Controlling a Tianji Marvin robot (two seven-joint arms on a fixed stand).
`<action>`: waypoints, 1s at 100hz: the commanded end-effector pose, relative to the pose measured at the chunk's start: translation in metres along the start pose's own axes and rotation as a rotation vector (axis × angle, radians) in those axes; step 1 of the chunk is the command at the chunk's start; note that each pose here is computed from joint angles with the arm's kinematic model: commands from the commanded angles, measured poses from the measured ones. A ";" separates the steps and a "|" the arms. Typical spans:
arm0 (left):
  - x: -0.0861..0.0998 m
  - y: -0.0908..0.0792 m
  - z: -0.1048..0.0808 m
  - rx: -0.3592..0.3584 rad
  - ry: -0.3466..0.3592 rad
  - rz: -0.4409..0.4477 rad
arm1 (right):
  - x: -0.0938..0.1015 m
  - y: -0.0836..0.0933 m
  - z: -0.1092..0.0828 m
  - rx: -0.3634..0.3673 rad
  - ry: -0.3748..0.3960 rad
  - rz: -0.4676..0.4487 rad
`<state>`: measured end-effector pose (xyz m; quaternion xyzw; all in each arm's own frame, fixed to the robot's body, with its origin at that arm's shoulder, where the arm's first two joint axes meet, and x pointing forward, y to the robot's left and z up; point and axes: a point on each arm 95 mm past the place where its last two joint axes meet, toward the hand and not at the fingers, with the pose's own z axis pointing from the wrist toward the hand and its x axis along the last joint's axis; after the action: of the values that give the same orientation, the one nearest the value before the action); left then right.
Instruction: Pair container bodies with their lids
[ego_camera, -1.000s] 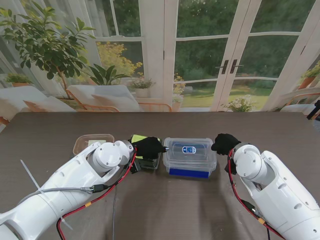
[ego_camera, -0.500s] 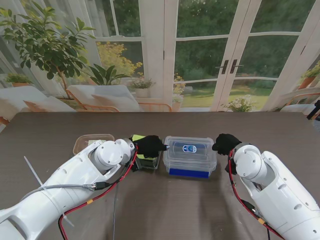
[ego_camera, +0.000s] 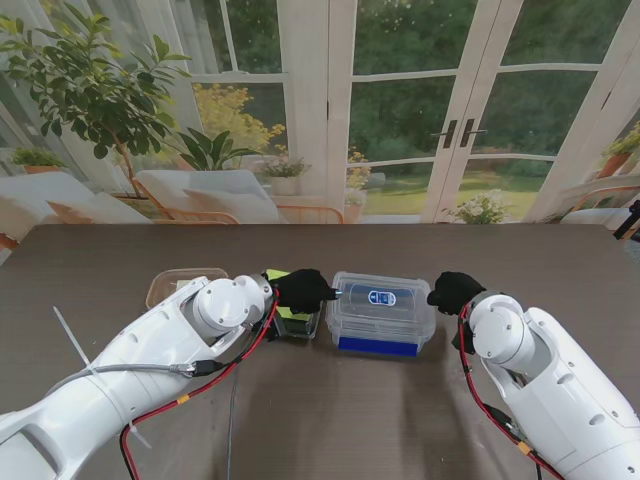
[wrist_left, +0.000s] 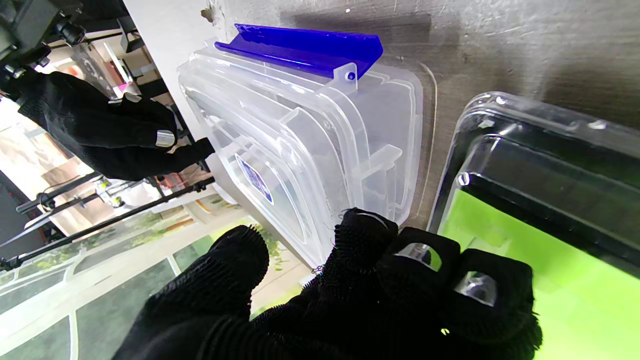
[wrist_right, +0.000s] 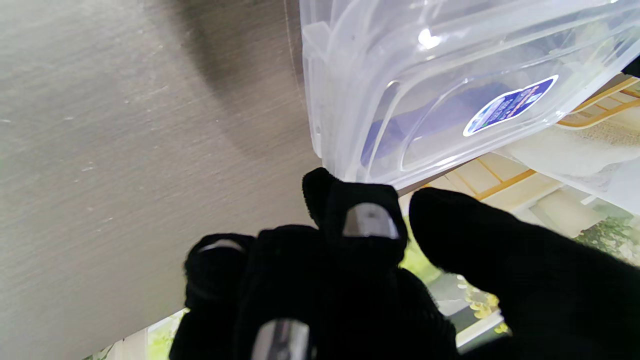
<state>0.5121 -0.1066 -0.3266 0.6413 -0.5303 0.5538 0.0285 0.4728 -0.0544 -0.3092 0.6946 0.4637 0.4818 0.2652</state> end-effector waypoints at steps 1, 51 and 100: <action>0.013 0.006 0.004 -0.033 0.027 -0.001 | 0.007 -0.012 -0.002 0.034 0.023 0.006; 0.005 0.009 -0.005 -0.037 -0.016 0.011 | 0.007 -0.017 -0.003 0.025 0.035 -0.002; 0.003 0.007 -0.009 -0.031 -0.034 0.014 | 0.007 -0.018 -0.003 0.023 0.037 -0.007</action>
<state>0.5034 -0.1031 -0.3255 0.6483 -0.5379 0.5386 0.0186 0.4687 -0.0529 -0.3122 0.6863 0.4652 0.4895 0.2702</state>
